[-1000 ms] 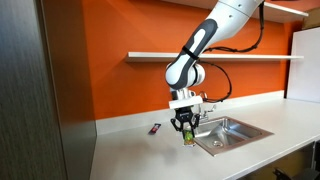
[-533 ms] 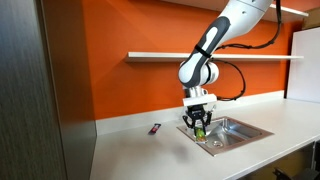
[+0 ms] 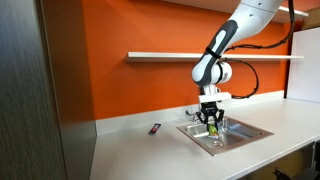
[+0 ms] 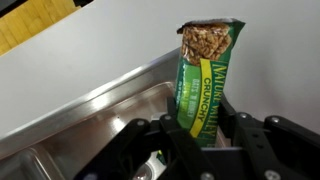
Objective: Put the green packet in the sink.
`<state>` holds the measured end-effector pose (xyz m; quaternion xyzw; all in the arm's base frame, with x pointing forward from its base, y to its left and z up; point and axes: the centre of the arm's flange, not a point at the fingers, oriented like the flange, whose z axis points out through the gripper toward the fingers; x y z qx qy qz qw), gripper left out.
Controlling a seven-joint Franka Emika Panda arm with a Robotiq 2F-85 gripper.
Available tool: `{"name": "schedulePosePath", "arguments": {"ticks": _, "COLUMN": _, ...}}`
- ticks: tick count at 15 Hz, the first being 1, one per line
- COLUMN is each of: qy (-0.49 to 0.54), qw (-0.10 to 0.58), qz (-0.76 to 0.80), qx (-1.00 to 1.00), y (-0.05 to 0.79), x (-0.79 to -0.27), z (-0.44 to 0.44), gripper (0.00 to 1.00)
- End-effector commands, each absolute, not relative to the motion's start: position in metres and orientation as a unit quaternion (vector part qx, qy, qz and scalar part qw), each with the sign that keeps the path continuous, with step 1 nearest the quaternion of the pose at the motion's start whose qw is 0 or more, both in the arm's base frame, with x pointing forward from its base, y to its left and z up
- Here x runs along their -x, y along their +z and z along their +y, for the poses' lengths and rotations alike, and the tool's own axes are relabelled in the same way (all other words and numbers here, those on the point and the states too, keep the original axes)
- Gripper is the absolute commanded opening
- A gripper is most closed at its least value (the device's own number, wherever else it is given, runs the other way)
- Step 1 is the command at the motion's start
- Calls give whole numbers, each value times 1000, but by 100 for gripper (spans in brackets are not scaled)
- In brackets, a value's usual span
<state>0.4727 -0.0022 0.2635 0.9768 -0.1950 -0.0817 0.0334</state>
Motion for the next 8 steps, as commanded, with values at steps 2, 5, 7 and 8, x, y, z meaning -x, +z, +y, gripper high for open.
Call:
{"name": "schedulePosePath", "arguments": {"ticks": 2, "qy": -68, "qw": 18, "qz": -183, "qx": -981, "y": 258, "x": -483, "z": -47, "gripper": 18}}
{"name": "schedulePosePath", "arguments": {"ticks": 5, "qy": -62, "qw": 13, "qz": -179, "qx": -982, "y": 247, "x": -496, "z": -74, "gripper": 18}}
{"name": "schedulePosePath", "arguments": {"ticks": 7, "qy": -61, "qw": 10, "qz": -175, "qx": -983, "y": 239, "x": -507, "z": -90, "gripper": 18}}
{"name": "schedulePosePath", "arguments": {"ticks": 8, "qy": -63, "qw": 9, "qz": -173, "qx": -983, "y": 235, "x": -514, "z": -98, "gripper": 18}}
